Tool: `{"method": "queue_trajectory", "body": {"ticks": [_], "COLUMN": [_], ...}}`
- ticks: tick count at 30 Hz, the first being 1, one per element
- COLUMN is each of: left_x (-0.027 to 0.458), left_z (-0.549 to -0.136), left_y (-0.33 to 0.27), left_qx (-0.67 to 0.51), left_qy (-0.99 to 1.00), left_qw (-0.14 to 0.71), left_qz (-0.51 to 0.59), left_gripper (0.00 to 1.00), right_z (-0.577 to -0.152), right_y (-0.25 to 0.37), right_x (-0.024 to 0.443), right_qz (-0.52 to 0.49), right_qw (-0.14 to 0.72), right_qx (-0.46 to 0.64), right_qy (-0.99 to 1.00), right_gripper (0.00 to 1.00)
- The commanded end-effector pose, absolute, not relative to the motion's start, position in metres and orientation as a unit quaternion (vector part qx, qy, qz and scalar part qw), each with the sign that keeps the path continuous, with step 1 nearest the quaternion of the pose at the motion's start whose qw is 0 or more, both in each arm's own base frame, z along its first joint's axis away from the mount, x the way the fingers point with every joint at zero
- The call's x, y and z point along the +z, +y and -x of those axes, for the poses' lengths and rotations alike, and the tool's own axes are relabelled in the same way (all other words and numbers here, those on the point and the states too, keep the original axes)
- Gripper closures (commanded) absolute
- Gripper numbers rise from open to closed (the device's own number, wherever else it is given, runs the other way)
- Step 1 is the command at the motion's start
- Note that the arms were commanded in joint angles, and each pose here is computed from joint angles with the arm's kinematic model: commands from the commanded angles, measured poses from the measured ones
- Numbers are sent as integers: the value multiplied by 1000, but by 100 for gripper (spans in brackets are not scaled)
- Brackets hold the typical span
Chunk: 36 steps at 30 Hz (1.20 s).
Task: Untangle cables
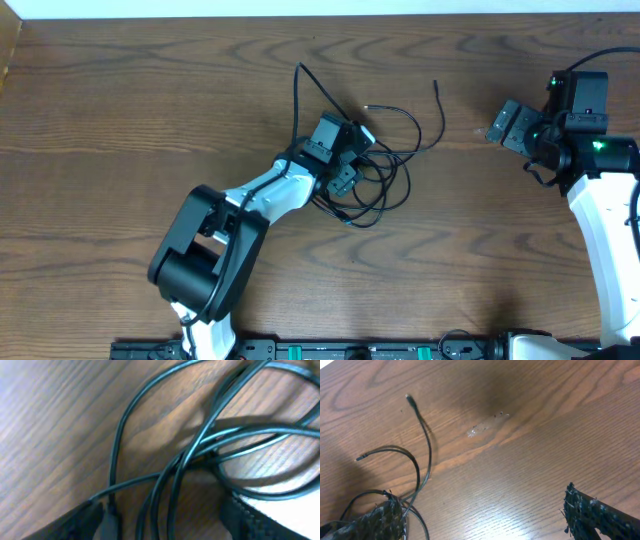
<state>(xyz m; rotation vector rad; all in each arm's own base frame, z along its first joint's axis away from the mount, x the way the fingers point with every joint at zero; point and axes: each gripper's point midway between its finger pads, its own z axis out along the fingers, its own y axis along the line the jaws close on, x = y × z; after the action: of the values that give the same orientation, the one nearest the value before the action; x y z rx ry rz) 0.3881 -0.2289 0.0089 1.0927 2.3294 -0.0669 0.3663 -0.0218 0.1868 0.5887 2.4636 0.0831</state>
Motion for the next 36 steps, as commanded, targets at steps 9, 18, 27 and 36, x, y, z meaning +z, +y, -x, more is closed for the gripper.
{"method": "queue_trajectory", "body": {"ticks": [9, 18, 27, 36], "left_x": [-13, 53, 139, 177], "left_z": [-389, -398, -369, -339], "left_y": [-211, -217, -200, -210], "left_qx": [22, -13, -53, -134], "left_qy": [877, 892, 903, 896], "left_qw": [256, 322, 356, 358], "left_qz": [-406, -316, -234, -223], "left_gripper": [93, 93, 93, 93], "right_z": [-369, -369, -369, -367], "right_y": [-22, -22, -12, 28], "right_x": [192, 192, 192, 196], "right_qz": [-229, -229, -238, -212], "right_qw": [306, 306, 299, 270], "right_qx": [34, 34, 69, 178], "right_qy": [924, 924, 922, 922], "right_gripper": [1, 1, 1, 1]}}
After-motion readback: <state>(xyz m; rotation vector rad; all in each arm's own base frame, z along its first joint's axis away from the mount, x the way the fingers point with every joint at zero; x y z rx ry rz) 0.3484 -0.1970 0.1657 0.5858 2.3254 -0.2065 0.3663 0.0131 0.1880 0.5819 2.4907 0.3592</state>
